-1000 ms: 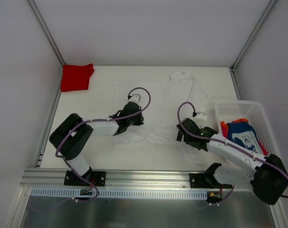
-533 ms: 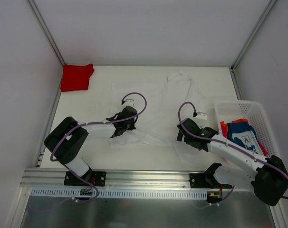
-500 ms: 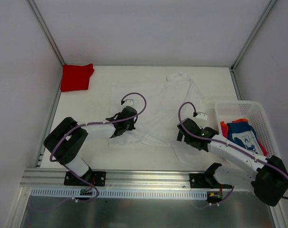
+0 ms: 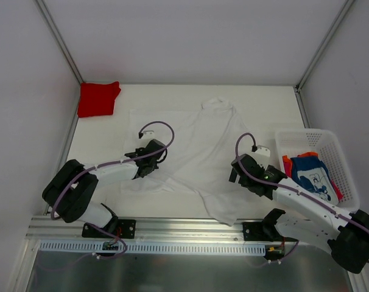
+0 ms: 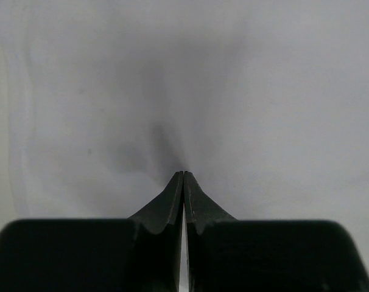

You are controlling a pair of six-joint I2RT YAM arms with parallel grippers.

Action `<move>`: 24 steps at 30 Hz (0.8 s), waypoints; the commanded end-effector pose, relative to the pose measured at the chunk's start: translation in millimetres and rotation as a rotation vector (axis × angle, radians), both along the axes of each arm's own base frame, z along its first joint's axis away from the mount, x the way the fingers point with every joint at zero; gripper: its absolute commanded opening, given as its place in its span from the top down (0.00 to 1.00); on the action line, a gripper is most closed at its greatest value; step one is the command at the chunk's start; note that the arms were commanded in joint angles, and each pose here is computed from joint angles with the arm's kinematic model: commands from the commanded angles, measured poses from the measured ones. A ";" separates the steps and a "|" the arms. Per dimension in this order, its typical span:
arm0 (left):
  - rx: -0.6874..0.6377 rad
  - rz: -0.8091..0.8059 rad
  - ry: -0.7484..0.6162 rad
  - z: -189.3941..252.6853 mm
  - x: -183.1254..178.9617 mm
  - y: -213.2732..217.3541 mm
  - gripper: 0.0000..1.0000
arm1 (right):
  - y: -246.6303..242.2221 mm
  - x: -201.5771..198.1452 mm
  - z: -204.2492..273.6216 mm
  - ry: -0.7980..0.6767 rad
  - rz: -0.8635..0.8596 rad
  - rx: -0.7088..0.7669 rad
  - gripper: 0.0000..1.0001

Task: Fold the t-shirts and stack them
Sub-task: Flatten the tshirt out

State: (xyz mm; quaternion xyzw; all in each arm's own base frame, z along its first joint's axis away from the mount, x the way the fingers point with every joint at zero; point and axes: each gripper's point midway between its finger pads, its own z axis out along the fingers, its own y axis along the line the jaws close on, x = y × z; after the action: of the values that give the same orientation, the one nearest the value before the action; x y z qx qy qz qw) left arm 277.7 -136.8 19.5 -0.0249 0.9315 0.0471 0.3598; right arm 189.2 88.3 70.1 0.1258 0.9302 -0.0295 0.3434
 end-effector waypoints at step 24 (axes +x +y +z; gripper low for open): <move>-0.511 -0.038 0.008 63.6 -127.2 10.1 0.01 | 23.3 -76.2 -6.7 0.053 0.028 0.314 0.00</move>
State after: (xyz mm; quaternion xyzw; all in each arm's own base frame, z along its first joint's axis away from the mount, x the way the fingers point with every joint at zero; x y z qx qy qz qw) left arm 192.5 -126.3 130.7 -0.0828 0.8701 -0.1857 0.4489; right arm 140.3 106.7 88.5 0.1390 0.9208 0.1071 0.3484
